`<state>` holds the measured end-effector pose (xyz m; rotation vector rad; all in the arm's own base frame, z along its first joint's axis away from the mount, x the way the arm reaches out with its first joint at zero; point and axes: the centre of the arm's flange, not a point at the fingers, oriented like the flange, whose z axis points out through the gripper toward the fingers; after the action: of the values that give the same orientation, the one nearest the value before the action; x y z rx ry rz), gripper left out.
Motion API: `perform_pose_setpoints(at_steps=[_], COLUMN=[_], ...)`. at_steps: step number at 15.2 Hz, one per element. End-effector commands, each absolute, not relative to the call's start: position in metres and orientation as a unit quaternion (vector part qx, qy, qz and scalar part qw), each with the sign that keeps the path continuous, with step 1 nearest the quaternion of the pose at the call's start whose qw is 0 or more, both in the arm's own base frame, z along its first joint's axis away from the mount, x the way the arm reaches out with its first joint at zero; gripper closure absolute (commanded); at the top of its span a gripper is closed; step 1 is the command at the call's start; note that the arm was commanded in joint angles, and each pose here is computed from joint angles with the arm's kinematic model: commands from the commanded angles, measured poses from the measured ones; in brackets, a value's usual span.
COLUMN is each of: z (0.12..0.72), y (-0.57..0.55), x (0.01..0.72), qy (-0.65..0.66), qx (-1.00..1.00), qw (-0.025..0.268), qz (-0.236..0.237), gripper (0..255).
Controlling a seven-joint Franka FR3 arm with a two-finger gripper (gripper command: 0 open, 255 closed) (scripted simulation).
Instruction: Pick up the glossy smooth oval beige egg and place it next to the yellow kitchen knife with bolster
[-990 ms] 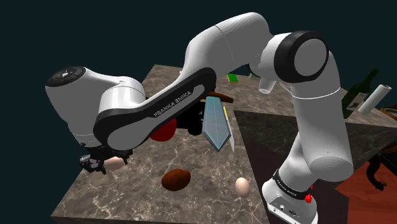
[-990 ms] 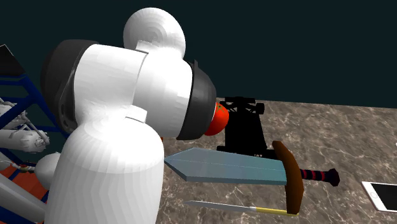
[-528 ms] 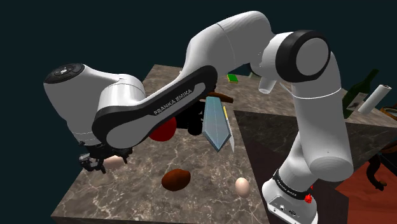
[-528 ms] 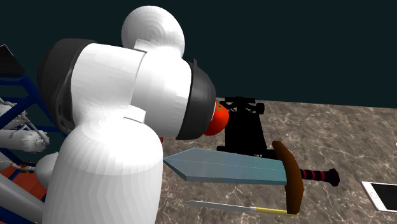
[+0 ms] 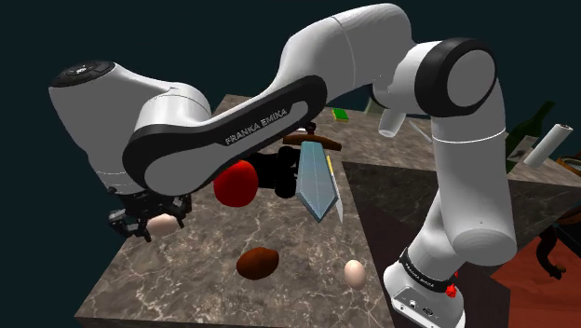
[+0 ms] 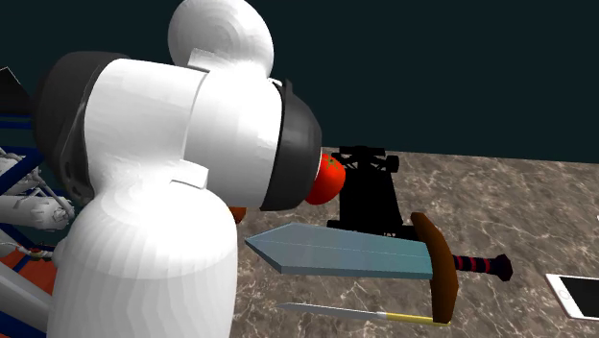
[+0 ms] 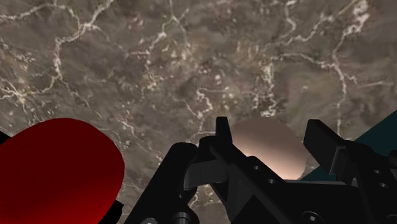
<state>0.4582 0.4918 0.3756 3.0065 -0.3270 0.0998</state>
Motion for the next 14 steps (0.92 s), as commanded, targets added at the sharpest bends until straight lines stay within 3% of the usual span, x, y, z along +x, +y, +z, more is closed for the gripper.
perform_pose_setpoints(at_steps=[1,14], z=[0.386,0.446], y=[0.492,0.480], x=[0.458,0.453], qy=[-0.108,-0.108], qx=[0.992,0.992], qw=[0.058,0.058], qz=[0.033,0.033], gripper=[255,255])
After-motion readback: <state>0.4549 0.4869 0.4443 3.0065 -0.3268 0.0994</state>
